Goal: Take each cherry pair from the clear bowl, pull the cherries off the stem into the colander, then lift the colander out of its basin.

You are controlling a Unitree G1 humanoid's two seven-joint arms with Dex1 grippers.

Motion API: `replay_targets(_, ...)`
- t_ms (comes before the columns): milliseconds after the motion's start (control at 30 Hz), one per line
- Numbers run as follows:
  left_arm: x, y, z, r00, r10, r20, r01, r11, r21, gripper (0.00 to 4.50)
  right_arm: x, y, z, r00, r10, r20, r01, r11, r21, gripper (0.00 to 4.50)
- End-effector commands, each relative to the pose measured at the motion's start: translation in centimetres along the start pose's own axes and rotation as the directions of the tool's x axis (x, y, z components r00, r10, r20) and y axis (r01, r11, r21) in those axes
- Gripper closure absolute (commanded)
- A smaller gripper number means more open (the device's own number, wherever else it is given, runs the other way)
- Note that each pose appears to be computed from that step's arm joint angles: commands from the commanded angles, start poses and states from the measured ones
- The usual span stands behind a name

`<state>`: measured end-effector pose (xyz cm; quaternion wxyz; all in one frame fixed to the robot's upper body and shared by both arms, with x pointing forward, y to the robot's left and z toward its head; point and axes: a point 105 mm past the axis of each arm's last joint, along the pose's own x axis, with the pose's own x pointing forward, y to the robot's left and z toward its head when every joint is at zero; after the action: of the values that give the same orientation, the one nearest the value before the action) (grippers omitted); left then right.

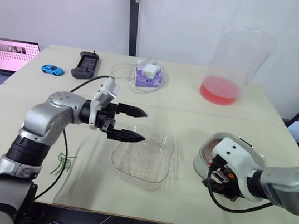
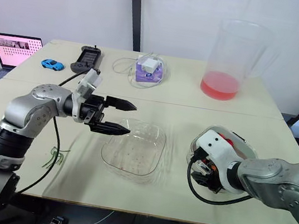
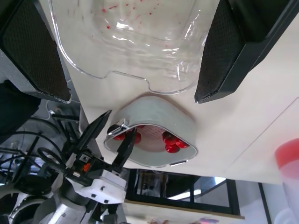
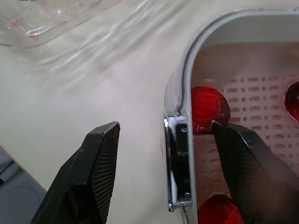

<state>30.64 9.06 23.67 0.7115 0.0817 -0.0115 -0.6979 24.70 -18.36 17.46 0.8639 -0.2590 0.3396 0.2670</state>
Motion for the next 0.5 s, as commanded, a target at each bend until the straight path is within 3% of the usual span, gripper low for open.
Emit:
replay_targets(33, -0.23, -0.23, 1.16, 1.0, 0.008, 0.014, -0.009, 0.999, 0.051, 0.0, -0.5, -0.64, 0.26, 0.999, -0.036, 0.001, 0.036, 0.999, -0.013, 2.54)
replay_targets(67, -0.2, -0.25, 1.17, 1.0, 0.008, 0.014, -0.008, 0.999, 0.052, 0.0, -0.54, -0.62, 0.21, 0.999, -0.035, -0.004, 0.035, 0.999, -0.017, 2.96)
replay_targets(500, 0.05, -0.38, 1.32, 1.0, 0.005, 0.019, -0.006, 0.998, 0.055, 0.0, -1.11, -0.68, -0.12, 0.999, -0.027, -0.031, 0.026, 0.999, -0.028, 2.96)
